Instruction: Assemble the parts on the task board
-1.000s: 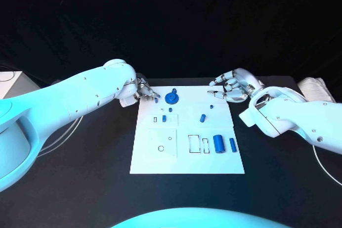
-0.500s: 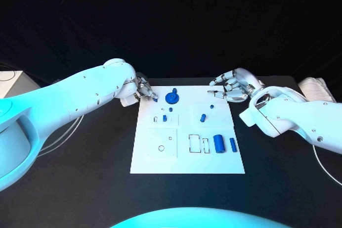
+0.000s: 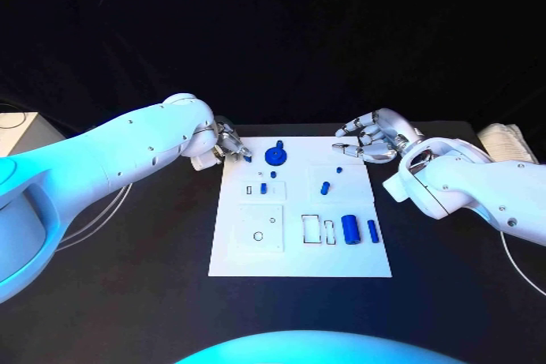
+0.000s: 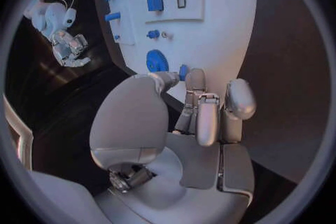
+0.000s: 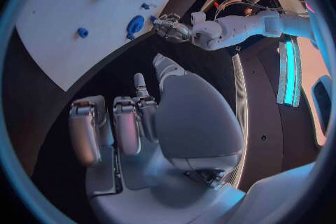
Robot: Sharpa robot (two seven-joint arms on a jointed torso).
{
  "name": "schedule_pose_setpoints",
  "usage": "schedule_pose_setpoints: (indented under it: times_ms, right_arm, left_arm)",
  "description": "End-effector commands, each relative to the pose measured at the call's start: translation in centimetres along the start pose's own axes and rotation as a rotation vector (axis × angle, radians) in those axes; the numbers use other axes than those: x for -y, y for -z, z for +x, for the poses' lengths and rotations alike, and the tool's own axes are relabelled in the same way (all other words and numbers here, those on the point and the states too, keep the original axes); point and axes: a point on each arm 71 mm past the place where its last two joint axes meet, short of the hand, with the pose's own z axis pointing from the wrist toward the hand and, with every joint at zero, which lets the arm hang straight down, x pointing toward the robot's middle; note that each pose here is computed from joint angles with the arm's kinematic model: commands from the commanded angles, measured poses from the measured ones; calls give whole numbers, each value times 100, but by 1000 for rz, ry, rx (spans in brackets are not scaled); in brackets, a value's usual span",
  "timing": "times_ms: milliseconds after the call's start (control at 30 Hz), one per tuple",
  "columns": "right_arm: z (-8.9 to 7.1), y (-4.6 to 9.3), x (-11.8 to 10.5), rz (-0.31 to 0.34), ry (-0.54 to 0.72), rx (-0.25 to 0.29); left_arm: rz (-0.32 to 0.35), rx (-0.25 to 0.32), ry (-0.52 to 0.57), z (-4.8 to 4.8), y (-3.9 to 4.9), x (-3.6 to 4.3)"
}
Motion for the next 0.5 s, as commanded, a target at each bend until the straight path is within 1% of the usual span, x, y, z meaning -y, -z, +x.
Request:
schedule_pose_setpoints:
  times_ms: [33, 100, 233, 367, 500]
  right_arm:
    - [8, 1, -5, -6, 3, -12]
    - [6, 3, -3, -6, 3, -12]
    - [-1, 8, 3, -4, 3, -11]
    - [-14, 15, 15, -1, 4, -8]
    - [-23, 21, 24, 2, 4, -7]
  left_arm:
    - [29, -7, 21, 6, 21, 10]
    - [35, -2, 27, 0, 40, -4]
    - [58, 11, 39, 0, 113, -37]
    - [86, 23, 44, 26, 224, -69]
    - [112, 37, 35, 67, 326, -77]
